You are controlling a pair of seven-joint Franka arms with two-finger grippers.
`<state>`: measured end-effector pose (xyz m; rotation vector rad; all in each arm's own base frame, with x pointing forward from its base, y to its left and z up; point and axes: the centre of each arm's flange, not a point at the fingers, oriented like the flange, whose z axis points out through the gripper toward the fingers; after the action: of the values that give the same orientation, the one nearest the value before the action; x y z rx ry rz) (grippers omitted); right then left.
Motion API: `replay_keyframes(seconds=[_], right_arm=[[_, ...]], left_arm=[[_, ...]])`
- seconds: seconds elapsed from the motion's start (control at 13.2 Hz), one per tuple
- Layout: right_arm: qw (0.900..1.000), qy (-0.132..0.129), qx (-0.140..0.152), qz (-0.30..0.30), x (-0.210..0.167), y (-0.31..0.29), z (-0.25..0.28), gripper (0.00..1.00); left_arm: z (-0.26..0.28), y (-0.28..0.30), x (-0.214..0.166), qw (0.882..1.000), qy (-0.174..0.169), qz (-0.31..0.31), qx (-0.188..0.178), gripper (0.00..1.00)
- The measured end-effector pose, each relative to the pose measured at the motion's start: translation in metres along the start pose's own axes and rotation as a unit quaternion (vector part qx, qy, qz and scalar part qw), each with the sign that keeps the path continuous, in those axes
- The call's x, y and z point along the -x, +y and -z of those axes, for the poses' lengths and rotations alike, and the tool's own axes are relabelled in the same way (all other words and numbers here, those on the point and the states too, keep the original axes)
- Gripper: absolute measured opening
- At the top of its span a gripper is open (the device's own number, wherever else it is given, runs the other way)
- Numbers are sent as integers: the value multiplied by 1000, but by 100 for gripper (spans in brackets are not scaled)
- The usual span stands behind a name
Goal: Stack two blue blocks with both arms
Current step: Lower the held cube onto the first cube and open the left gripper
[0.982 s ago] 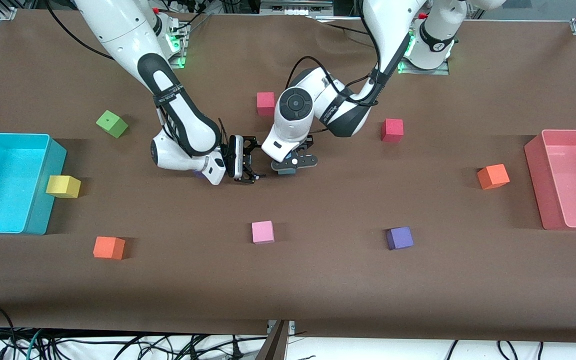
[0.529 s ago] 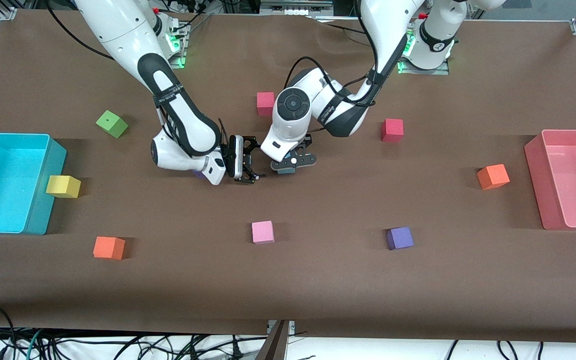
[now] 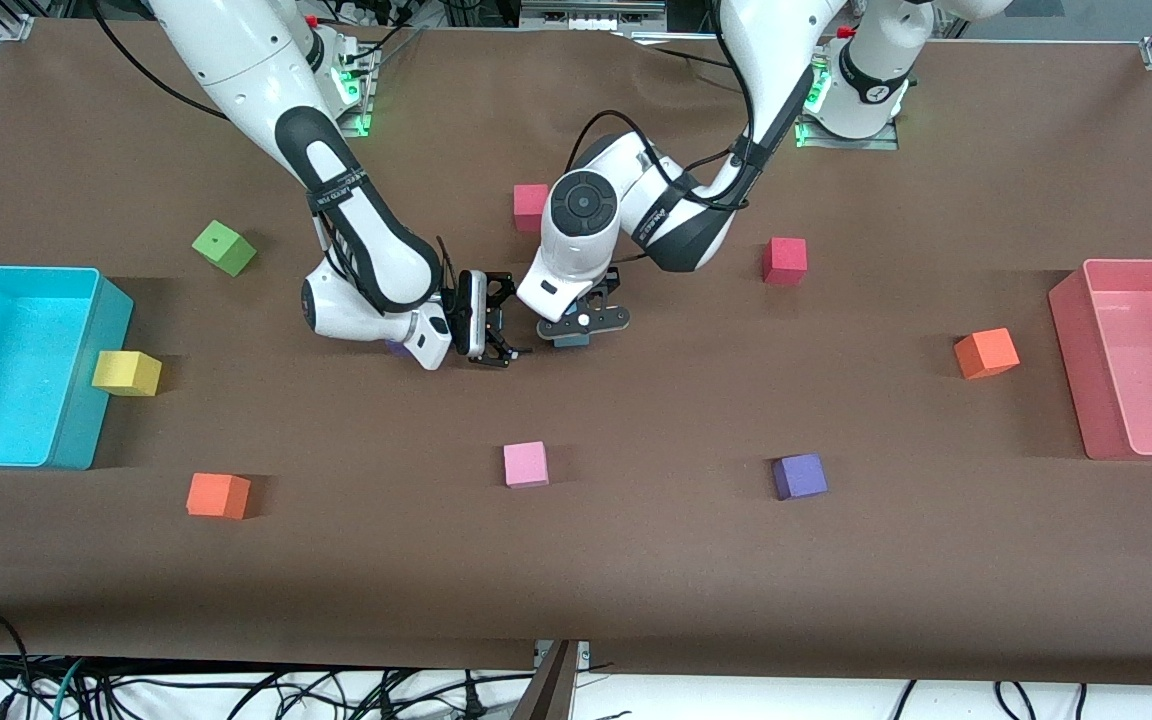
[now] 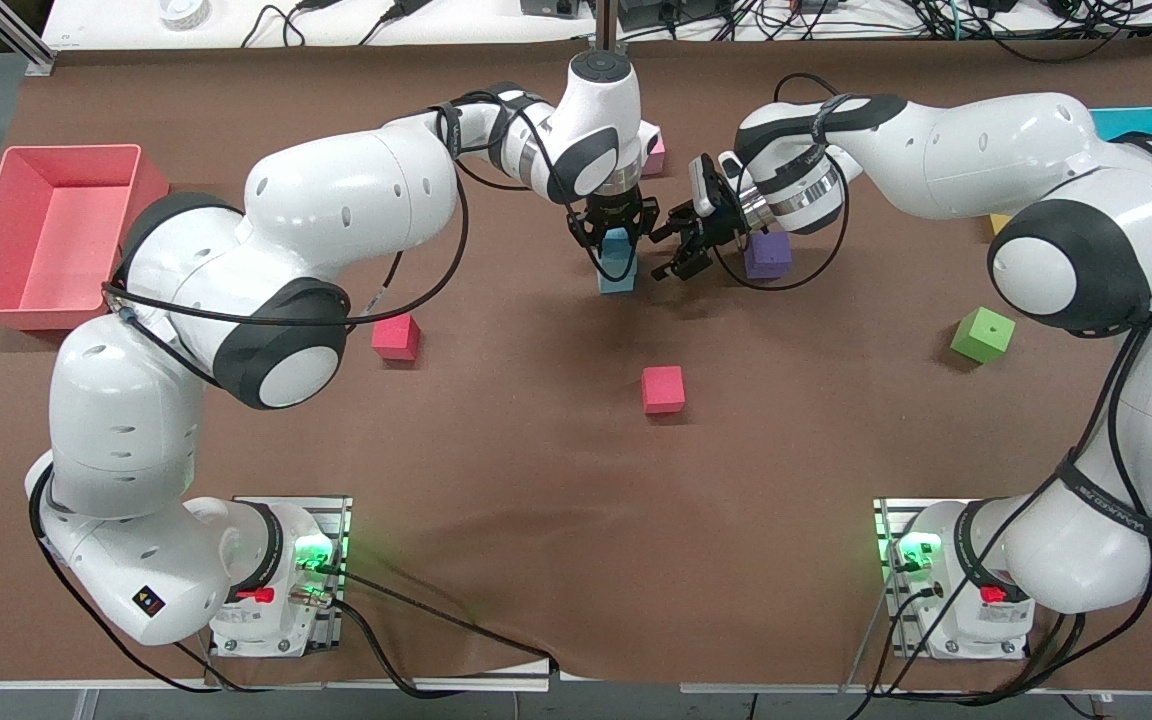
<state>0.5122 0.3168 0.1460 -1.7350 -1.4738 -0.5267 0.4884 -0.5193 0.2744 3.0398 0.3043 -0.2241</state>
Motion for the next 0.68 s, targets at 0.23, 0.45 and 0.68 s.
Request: replay_keyframes(seconds=[0.23,0.45,0.68], right_arm=[[1000,0,0,0,0,0,0,100],[1000,0,0,0,0,0,0,100],[1000,0,0,0,0,0,0,100]], left_arm=[[-4,0,0,1000,-1,1,-2,51],[-8,2,1,1000,2,6,-4,51],[-10,7,2,1000,6,26,10,65]])
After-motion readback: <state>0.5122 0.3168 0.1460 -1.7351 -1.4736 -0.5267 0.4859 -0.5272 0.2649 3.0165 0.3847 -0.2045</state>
